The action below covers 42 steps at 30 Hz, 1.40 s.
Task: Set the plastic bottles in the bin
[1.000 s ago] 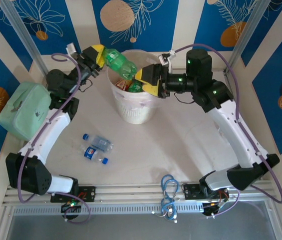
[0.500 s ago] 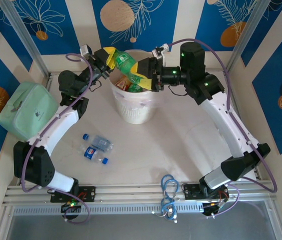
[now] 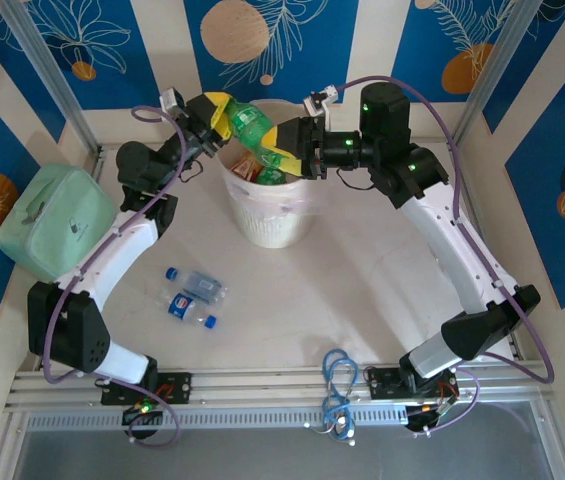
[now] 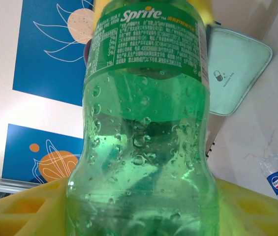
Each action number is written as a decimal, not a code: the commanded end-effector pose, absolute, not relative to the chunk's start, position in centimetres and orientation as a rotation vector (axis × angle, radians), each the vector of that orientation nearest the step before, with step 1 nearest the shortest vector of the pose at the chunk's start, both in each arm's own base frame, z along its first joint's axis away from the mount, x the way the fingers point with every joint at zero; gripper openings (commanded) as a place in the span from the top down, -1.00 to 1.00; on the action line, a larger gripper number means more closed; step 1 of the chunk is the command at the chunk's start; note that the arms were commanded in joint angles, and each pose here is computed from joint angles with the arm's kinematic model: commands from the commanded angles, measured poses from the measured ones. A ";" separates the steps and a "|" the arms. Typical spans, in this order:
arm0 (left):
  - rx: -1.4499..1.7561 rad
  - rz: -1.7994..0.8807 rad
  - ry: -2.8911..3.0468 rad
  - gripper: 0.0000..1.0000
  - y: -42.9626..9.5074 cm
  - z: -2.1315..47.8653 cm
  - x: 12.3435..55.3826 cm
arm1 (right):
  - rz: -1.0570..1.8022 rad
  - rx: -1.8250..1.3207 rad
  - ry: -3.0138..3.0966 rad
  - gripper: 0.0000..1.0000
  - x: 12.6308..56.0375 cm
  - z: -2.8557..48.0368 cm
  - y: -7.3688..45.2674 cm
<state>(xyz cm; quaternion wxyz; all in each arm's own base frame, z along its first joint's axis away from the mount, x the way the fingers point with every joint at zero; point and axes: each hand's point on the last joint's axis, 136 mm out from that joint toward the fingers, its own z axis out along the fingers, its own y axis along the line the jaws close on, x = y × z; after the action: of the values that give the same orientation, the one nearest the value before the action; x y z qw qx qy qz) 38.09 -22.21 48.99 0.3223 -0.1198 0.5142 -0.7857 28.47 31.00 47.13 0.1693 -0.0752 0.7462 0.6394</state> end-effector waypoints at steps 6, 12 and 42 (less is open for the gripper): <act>-0.217 -1.603 1.583 -1.00 -19.9 47.3 35.2 | 1.639 -0.158 2.174 -0.15 30.4 45.9 29.7; -0.393 -0.928 1.920 -1.00 -12.6 40.1 32.4 | 1.380 -0.114 2.286 -0.11 33.2 42.4 28.3; -0.738 -0.400 2.444 -0.93 -5.1 20.1 21.7 | 0.994 -0.197 2.438 -0.68 39.3 36.7 31.0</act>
<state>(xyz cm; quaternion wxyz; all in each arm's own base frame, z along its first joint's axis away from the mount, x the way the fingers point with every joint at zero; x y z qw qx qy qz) 22.70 -6.37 21.12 0.2879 -0.2538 0.9060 -0.1788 40.56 31.80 35.51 0.2363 -0.0648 0.8944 0.3742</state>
